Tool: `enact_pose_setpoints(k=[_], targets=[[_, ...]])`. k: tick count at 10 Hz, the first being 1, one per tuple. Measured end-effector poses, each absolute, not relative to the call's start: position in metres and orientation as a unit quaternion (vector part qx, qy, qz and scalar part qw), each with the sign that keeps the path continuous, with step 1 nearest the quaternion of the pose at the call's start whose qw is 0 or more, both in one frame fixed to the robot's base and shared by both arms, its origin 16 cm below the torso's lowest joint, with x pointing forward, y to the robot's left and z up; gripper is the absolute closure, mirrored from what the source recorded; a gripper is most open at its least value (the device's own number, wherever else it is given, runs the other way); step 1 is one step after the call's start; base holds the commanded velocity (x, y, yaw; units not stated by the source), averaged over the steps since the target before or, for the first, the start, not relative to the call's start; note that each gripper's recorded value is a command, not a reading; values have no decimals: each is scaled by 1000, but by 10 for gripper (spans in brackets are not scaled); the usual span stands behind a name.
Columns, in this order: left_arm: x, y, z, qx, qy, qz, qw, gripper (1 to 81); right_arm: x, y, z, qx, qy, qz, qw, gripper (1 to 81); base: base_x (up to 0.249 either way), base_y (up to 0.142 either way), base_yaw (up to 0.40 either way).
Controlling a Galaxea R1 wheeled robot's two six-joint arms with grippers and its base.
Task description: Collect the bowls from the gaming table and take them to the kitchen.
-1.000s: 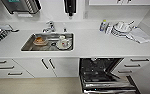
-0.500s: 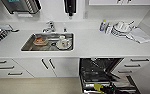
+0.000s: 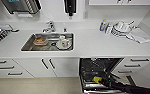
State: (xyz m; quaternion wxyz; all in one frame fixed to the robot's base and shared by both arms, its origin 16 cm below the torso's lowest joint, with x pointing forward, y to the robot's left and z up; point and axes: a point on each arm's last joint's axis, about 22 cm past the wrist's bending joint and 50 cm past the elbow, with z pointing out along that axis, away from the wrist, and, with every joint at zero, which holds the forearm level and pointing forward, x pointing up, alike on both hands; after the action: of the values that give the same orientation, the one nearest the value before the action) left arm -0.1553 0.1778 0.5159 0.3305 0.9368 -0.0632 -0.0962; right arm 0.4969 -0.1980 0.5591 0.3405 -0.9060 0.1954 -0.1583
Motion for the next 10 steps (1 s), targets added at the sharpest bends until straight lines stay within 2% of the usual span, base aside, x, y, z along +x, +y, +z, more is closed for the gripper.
enact_pose_setpoints(k=[1,2,5,8,10], targets=[[-164,180,515,938,-63,-98,327,10,518,-199,562,-905,201,-168,336,811,0,0,0],[-168,180,515,939,-63,-97,325,10,544,-200,569,-899,219,-176,335,10,0,0,0],[-170,169,513,938,-62,-94,329,10,595,-217,594,-892,231,-207,330,10,0,0,0],[-180,185,492,948,-73,-101,294,10,567,-259,592,-904,232,-167,318,10,0,0,0],[-183,184,476,954,-73,-105,271,10,524,-299,578,-916,239,-125,297,10,0,0,0]])
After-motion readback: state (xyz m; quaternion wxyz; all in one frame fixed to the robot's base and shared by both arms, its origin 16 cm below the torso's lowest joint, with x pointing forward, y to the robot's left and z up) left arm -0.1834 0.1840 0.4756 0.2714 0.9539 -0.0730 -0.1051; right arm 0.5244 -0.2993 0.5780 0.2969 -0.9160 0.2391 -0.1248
